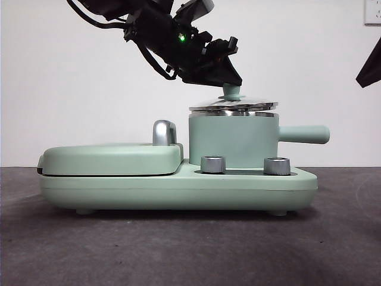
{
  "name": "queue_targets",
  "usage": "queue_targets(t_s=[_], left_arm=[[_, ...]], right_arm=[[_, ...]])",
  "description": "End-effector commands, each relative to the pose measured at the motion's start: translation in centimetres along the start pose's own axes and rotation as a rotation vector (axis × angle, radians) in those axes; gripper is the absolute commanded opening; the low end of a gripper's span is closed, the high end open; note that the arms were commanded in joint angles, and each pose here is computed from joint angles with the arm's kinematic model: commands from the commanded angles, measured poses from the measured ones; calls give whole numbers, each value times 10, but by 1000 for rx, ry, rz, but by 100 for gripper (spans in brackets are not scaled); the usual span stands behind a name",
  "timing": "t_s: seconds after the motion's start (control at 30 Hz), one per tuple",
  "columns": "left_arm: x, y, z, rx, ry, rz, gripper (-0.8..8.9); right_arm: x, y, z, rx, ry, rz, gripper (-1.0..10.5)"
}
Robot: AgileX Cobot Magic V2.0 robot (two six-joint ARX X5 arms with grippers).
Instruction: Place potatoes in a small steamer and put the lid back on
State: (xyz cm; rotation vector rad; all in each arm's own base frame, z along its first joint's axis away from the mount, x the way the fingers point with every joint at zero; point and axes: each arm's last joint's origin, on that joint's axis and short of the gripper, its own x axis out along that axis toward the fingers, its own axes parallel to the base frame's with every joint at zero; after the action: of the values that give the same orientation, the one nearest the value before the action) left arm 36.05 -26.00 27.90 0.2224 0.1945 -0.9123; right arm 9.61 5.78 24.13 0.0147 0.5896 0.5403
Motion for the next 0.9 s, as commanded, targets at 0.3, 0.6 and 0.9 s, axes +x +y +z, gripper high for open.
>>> queue_targets(t_s=[0.3, 0.6, 0.9], left_arm=[[0, -2, 7, 8, -17, -5, 15], [1, -2, 4, 5, -4, -8, 14], [6, -2, -2, -4, 13, -12, 14]], right_arm=[[0, 1, 1, 7, 2, 4, 370], [0, 1, 1, 7, 1, 3, 370], [0, 1, 1, 7, 1, 0, 370]])
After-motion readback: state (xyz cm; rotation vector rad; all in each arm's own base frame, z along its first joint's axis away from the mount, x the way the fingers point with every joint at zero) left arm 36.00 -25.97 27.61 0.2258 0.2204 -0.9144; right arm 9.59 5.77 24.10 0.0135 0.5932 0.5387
